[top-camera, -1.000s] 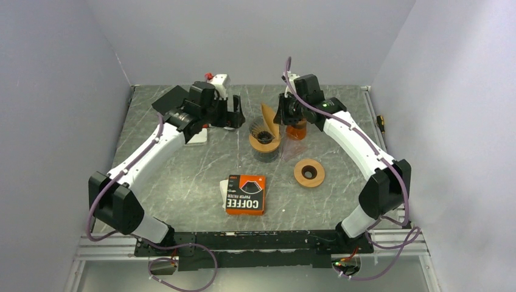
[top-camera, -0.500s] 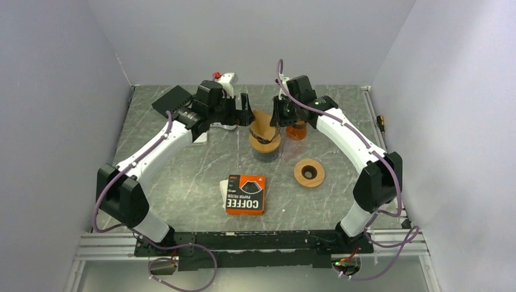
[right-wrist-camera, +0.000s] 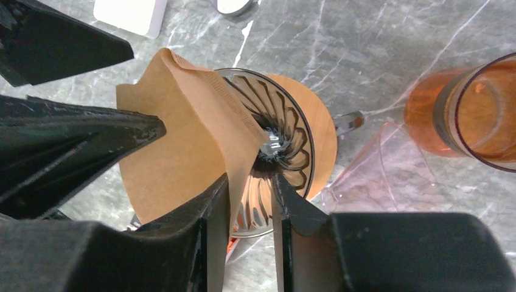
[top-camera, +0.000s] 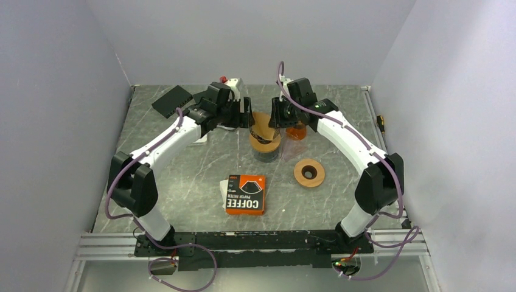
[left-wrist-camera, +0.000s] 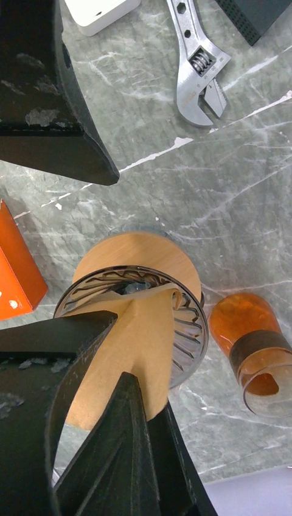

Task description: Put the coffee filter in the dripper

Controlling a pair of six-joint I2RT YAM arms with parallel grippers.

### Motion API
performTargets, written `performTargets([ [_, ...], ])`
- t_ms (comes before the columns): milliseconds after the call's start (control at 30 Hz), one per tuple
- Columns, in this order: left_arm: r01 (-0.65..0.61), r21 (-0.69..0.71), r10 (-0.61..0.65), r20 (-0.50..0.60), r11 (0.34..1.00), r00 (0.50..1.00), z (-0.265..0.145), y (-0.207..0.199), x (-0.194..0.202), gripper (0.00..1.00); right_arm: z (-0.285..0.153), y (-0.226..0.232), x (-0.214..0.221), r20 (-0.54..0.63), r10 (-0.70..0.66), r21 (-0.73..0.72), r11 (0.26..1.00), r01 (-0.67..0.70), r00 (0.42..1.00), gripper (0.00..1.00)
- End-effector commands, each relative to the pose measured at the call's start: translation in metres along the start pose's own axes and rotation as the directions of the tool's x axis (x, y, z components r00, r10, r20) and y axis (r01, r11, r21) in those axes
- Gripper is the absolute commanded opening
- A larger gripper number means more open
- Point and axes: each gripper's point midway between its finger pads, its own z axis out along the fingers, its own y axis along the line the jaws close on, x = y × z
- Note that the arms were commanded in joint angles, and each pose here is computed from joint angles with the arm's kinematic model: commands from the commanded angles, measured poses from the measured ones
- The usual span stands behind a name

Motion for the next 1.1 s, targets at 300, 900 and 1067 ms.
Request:
performTargets([
  [300, -0.028, 0.05, 0.026, 0.048, 0.998, 0.999, -0.005, -0.02, -0.021, 0.81, -0.018, -0.002, -0.033, 0.159, -0.072, 0.053, 0.997, 0.064, 0.985, 0.7],
  [900, -0.061, 0.002, 0.061, 0.028, 0.998, 0.998, 0.007, -0.01, -0.019, 0.84, 0.022, -0.012, -0.034, 0.062, -0.099, 0.078, 0.993, 0.094, 0.993, 0.81],
  [1067, -0.055, -0.021, 0.055, 0.005, 0.998, 0.998, 0.012, -0.005, -0.015, 0.82, 0.031, -0.01, -0.027, 0.033, -0.093, 0.052, 0.994, 0.092, 0.995, 0.77],
])
